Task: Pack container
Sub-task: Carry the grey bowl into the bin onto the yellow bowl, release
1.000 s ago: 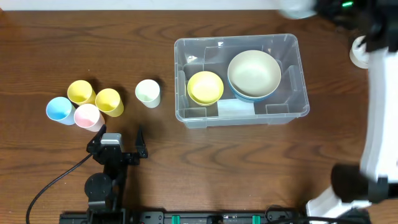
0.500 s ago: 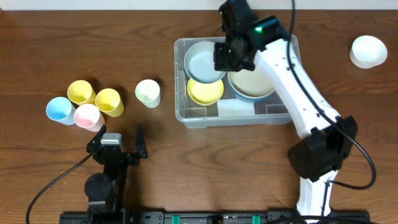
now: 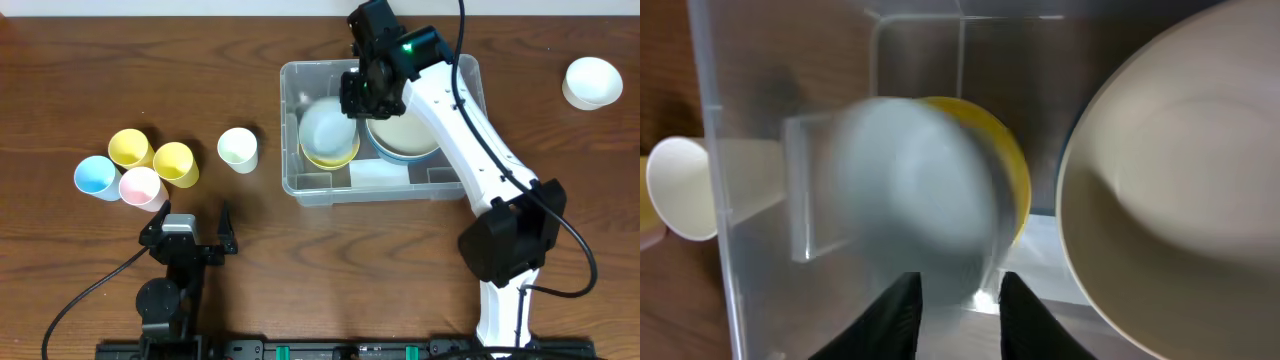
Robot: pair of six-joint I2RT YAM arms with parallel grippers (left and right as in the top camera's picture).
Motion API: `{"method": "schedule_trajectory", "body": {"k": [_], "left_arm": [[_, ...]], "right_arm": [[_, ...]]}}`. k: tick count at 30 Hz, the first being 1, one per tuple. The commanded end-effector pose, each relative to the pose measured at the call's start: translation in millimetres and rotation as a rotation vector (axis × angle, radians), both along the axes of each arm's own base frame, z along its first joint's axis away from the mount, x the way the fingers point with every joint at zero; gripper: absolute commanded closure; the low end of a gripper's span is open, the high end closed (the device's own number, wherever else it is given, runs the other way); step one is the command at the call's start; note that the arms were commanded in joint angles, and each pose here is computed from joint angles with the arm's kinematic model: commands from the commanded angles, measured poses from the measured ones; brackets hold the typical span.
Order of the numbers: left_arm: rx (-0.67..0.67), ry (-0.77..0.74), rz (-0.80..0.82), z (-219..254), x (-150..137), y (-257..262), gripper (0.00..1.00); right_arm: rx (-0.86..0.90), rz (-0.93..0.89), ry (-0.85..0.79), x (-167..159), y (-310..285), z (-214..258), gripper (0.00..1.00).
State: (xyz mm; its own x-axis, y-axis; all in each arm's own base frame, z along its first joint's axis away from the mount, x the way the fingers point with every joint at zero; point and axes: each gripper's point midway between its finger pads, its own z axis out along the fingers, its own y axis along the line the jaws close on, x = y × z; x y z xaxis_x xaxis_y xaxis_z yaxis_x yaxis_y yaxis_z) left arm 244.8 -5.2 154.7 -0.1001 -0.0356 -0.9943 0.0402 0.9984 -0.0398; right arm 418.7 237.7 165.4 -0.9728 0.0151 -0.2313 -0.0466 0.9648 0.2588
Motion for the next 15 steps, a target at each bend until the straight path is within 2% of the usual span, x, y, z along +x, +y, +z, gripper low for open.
{"method": "schedule_trajectory", "body": {"k": [1,8,10,11,12,13,14,15], "left_arm": [[0.011,0.045,-0.011,-15.6,-0.7,-1.2,0.02],[0.011,0.045,-0.011,-15.6,-0.7,-1.2,0.02],[0.011,0.045,-0.011,-15.6,-0.7,-1.2,0.02],[0.011,0.045,-0.011,-15.6,-0.7,-1.2,0.02],[0.011,0.045,-0.011,-15.6,-0.7,-1.2,0.02],[0.011,0.045,-0.011,-15.6,-0.7,-1.2,0.02],[0.011,0.045,-0.011,-15.6,-0.7,-1.2,0.02],[0.011,0.045,-0.011,-15.6,-0.7,-1.2,0.02]], "right_arm": [[0.011,0.009,0.000,0.8,8.8,-1.5,0.71],[0.019,0.029,-0.034,6.3,11.7,2.6,0.70],[0.002,0.039,-0.074,13.7,4.0,10.1,0.67],[-0.025,0.024,-0.107,19.9,-5.1,16.6,0.63],[-0.066,-0.011,-0.152,28.3,-20.1,28.1,0.48],[-0.096,-0.043,-0.188,34.5,-33.0,38.7,0.21],[-0.129,-0.086,-0.234,42.7,-50.1,53.0,0.02],[-0.157,-0.137,-0.280,50.1,-69.8,69.8,0.01]]}}
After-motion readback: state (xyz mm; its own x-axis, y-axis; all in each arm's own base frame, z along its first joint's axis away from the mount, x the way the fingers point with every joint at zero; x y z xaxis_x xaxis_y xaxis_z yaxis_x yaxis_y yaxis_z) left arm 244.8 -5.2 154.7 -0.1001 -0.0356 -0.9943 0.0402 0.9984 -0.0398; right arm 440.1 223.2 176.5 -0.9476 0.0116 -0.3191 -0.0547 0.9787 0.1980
